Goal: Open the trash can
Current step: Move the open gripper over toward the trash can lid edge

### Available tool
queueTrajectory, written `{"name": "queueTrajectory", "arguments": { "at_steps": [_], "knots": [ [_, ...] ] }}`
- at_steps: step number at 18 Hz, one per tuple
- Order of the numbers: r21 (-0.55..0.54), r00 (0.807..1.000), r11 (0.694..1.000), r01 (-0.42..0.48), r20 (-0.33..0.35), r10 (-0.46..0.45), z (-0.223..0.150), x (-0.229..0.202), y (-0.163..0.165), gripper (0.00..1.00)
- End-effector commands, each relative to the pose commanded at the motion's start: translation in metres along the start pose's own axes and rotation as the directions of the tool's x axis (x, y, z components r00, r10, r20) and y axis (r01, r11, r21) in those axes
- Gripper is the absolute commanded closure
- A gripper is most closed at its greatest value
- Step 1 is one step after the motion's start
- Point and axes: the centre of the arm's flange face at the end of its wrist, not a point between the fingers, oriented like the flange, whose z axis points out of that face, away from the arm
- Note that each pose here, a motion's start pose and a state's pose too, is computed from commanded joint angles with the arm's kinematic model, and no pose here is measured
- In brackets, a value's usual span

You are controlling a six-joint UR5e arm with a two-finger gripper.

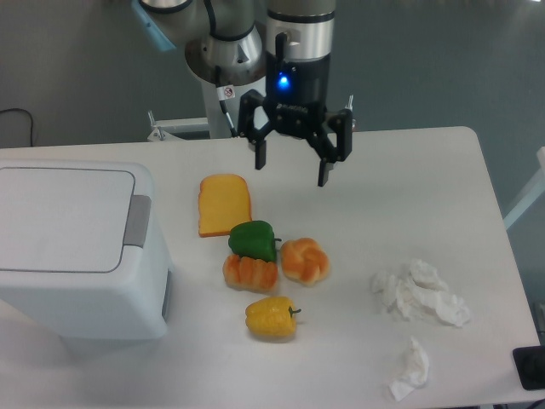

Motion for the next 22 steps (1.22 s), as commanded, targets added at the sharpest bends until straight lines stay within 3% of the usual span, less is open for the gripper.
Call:
{"name": "queueTrajectory", "arguments": {
  "at_steps": [2,4,6,8,19,22],
  "knots": [
    [0.022,0.997,0.997,0.076,-0.018,-0.075,-0.002,0.004,-0.007,0.00],
    [0.037,0.978,0.979,0.202,-0.058,-0.200,0.001,0.007,-0.010,0.00],
    [0.059,0.936,0.939,0.339,-0.124,-0.330,0.000,0.010,-0.017,0.00],
    [0.070,0.898,0.906,0.416,-0.186,-0.398,0.000,0.012,-0.024,0.00],
    [0.000,0.851,0.887,0.461,-0.282,-0.442,0.033,0.055,-0.048,0.00],
    [-0.015,0.821,0.872,0.489,-0.330,-0.466,0.040,0.060,-0.051,0.00]
  ]
}}
